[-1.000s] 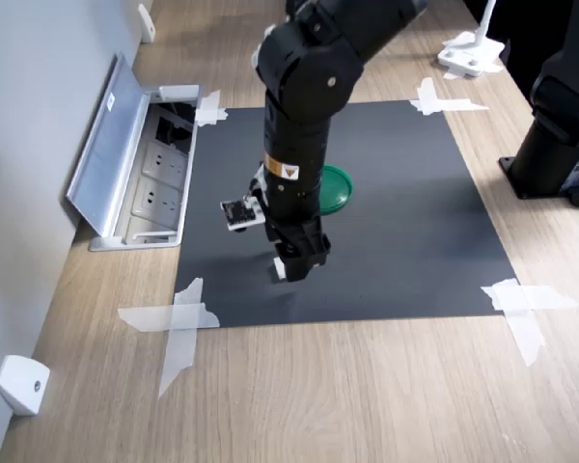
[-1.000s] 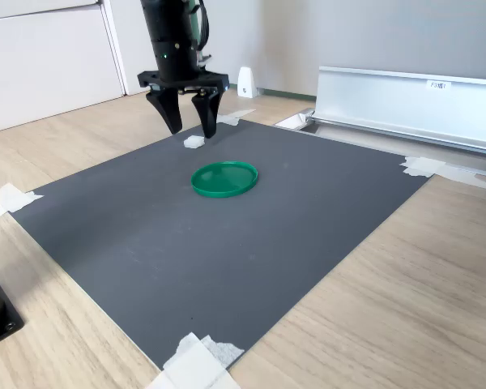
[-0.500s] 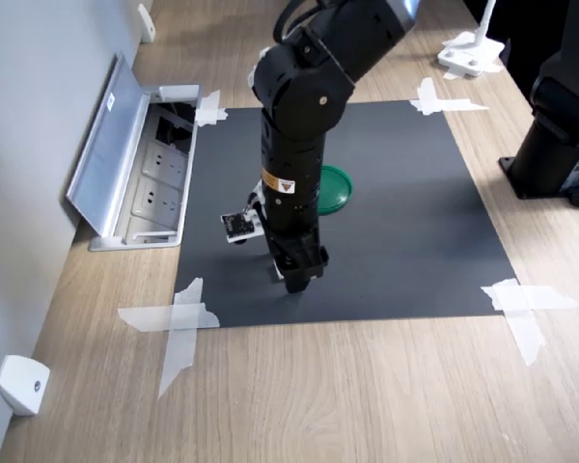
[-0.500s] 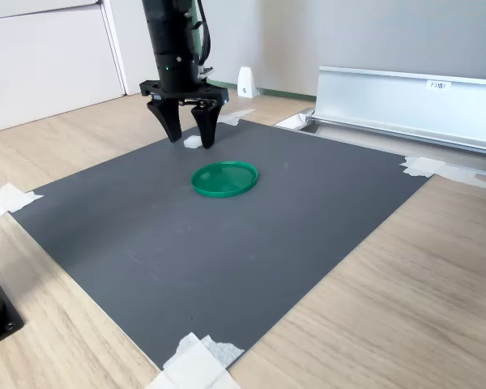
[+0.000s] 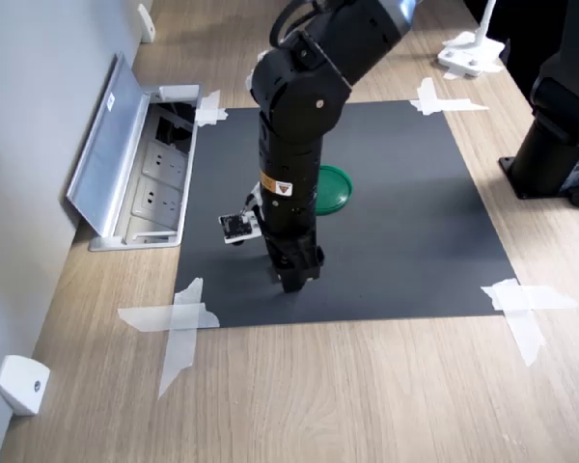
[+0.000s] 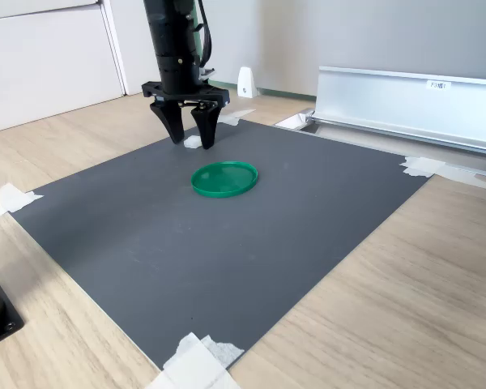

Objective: Grasp a white terminal and put it on the green lid.

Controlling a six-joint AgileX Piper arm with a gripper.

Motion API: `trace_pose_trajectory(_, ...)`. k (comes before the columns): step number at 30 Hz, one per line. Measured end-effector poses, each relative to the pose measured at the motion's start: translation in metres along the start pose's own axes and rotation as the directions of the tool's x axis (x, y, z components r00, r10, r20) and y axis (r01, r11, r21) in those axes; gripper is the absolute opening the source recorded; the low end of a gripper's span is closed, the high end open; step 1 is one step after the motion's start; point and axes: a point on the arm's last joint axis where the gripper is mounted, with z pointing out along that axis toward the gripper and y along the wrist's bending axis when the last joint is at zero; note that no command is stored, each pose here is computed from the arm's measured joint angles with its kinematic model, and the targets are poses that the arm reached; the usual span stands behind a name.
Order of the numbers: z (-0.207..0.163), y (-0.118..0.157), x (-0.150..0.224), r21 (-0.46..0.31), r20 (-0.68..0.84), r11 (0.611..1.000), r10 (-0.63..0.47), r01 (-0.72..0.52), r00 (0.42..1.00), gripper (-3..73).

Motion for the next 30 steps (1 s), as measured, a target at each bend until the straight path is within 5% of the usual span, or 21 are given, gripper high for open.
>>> trace_pose_trajectory(4,0.0,0.0,0.0,0.002,0.001,1.0,-0.002,0.002,1.0,31.5)
trace_pose_trajectory(20,-0.046,-0.002,0.005,-0.015,0.034,0.995,-0.1,0.1,0.994,31.2)
trace_pose_trajectory(30,-0.092,-0.056,0.021,0.025,0.058,1.0,-0.004,0.002,0.998,31.2)
